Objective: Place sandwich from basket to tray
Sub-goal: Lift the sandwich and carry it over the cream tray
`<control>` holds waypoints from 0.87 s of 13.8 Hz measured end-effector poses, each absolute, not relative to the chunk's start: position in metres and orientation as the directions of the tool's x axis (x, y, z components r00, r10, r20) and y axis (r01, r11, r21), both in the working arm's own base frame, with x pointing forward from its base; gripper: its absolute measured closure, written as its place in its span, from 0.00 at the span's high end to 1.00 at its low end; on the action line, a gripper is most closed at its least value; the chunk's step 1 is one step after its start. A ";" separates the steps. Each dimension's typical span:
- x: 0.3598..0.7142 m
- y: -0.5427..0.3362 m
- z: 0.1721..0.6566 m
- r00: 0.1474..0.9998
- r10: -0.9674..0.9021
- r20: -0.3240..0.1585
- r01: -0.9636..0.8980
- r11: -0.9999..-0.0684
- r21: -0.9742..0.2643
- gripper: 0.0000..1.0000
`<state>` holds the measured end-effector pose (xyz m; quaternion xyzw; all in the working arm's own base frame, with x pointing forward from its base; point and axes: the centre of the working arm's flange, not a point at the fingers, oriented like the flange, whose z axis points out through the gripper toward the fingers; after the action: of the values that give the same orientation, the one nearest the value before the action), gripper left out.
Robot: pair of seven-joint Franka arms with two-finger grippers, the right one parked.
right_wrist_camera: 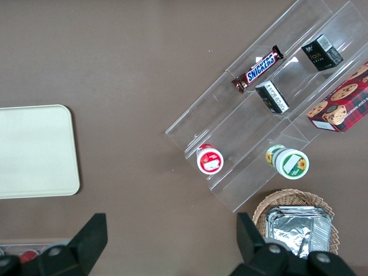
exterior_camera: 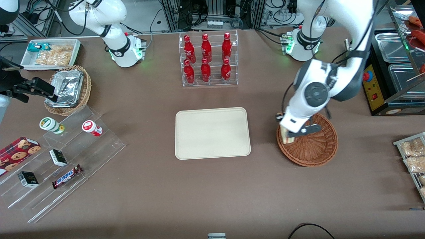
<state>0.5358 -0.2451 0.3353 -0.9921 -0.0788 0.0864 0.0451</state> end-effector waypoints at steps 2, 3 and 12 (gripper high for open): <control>0.538 -0.282 0.326 0.977 0.142 -0.162 0.126 -0.987 -0.104 0.15; 0.537 -0.300 0.322 0.978 0.133 -0.159 0.118 -0.988 -0.103 0.15; 0.515 -0.450 0.283 0.980 0.160 -0.121 0.149 -0.984 -0.094 0.15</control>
<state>0.5150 -0.4505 0.2830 -0.9940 -0.0776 0.0640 0.0421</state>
